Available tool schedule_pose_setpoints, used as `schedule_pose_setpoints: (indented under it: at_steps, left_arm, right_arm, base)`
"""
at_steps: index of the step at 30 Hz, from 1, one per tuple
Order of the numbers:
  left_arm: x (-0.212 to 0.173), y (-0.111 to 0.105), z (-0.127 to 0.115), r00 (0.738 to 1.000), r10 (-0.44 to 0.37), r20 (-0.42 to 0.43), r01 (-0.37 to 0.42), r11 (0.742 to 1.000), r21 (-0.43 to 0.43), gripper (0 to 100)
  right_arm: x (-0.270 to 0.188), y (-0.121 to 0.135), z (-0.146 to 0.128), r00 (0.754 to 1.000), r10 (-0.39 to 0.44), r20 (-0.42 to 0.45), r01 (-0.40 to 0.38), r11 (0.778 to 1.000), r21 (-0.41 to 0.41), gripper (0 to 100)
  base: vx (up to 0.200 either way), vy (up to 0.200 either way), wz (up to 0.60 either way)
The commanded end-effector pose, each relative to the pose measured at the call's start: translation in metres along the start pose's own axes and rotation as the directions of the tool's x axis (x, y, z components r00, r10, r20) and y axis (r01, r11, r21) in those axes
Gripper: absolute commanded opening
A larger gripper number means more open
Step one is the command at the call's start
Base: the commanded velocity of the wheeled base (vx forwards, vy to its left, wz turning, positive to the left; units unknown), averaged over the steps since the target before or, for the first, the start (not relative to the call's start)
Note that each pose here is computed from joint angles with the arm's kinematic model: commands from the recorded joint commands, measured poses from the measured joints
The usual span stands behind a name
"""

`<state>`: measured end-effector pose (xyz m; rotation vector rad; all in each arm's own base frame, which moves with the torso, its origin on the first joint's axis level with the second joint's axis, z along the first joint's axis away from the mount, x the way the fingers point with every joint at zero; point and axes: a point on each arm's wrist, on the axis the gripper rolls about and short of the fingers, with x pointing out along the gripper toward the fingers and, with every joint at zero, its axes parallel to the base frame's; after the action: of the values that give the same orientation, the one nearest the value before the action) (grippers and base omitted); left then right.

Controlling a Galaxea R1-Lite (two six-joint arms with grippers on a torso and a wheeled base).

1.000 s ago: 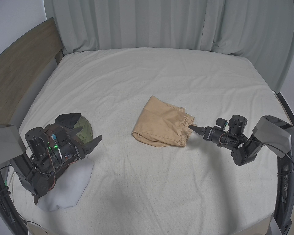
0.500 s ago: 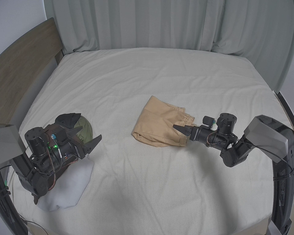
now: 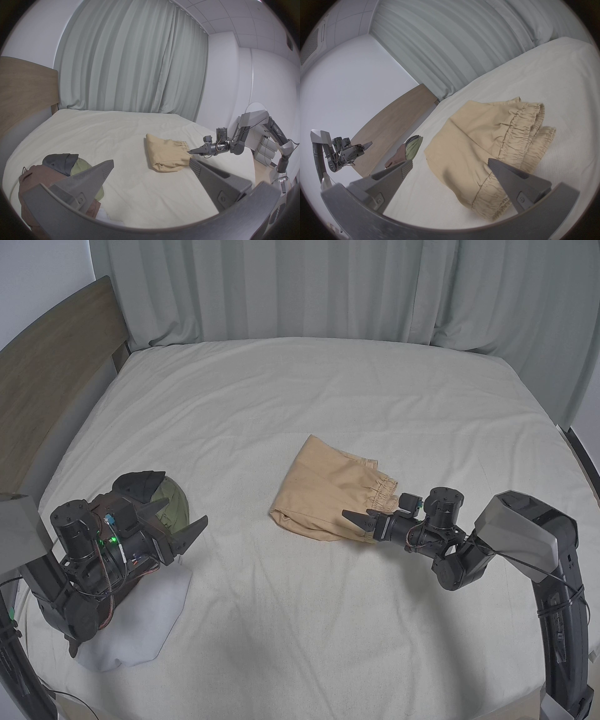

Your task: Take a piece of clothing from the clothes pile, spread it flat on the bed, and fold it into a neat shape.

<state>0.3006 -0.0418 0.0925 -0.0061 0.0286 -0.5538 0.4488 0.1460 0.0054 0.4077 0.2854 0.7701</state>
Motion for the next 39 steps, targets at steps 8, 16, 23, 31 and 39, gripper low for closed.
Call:
schedule_pose_setpoints:
  at_steps: [8,16,23,31,39]
  left_arm:
    - [0.0,0.0,0.0,1.0,-0.009,-0.001,0.009,1.0,0.001,100]
    - [-0.008,-0.011,0.027,0.996,-0.034,0.079,0.03,0.999,0.045,100]
    - [-0.026,-0.042,0.05,0.977,-0.163,0.136,0.153,0.985,0.079,100]
    - [-0.066,-0.083,0.076,0.936,-0.279,0.215,0.258,0.959,0.12,100]
    - [-0.107,-0.101,0.074,0.927,-0.303,0.222,0.281,0.951,0.126,100]
  right_arm:
    - [0.001,-0.003,-0.005,1.0,-0.007,-0.006,0.007,1.0,0.006,100]
    - [-0.04,0.063,0.083,0.987,0.069,0.143,-0.057,0.994,-0.089,100]
    - [-0.1,0.106,0.098,0.977,0.092,0.191,-0.047,0.973,-0.228,100]
    - [-0.19,0.157,0.079,0.985,0.056,0.16,0.014,0.915,-0.404,100]
    - [-0.257,0.175,0.079,0.97,0.003,0.242,0.126,0.848,-0.516,100]
  base:
    - [0.0,0.0,0.0]
    - [0.0,0.0,0.0]
    - [0.0,0.0,0.0]
    - [0.0,0.0,0.0]
    - [0.0,0.0,0.0]
